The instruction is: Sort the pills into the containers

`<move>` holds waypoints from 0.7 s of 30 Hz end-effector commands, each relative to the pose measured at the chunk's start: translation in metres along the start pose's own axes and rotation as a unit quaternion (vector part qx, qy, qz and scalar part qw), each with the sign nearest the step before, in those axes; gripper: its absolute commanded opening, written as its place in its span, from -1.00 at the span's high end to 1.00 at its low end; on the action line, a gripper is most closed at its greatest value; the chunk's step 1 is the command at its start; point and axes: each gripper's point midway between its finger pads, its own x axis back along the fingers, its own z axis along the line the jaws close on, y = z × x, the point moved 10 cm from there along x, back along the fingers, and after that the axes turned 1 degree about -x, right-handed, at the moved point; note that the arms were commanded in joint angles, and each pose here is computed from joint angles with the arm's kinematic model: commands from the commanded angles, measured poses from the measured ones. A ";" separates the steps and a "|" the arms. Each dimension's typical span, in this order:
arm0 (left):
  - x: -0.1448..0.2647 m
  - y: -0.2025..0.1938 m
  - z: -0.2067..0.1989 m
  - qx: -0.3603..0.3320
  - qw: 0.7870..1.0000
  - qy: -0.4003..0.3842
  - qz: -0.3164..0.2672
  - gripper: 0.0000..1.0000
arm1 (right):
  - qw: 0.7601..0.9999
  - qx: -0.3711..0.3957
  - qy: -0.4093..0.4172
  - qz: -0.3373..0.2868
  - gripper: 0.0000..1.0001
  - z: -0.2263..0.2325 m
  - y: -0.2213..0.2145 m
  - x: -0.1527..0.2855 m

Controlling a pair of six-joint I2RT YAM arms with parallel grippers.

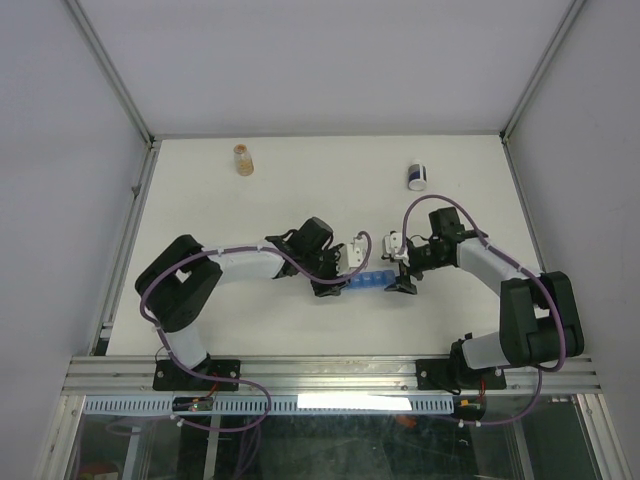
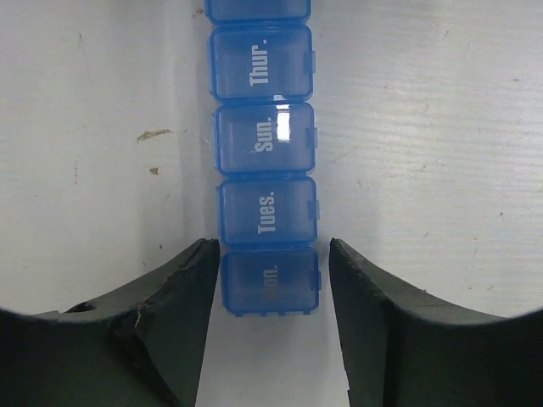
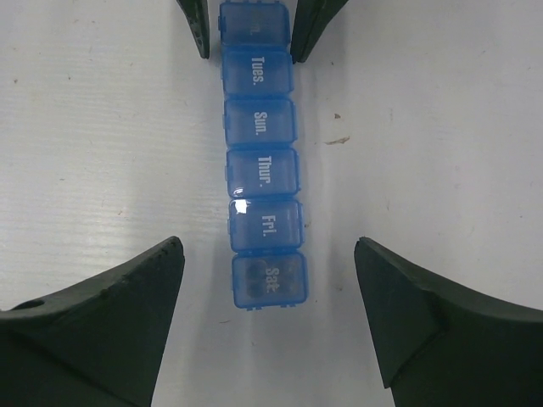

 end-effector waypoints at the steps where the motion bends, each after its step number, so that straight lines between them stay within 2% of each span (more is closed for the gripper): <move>1: 0.010 0.018 0.000 -0.031 0.998 0.027 -0.057 -0.09 | 1.000 0.025 -0.003 -0.015 -0.68 -0.002 0.004 -0.003; 10: 0.008 0.015 -0.001 -0.035 0.997 0.033 -0.065 0.03 | 0.999 0.049 -0.007 0.009 -0.65 -0.002 0.002 -0.011; 21: 0.007 0.014 -0.002 -0.041 0.997 0.023 -0.068 0.11 | 0.997 0.064 -0.007 0.038 -0.48 -0.004 0.001 -0.023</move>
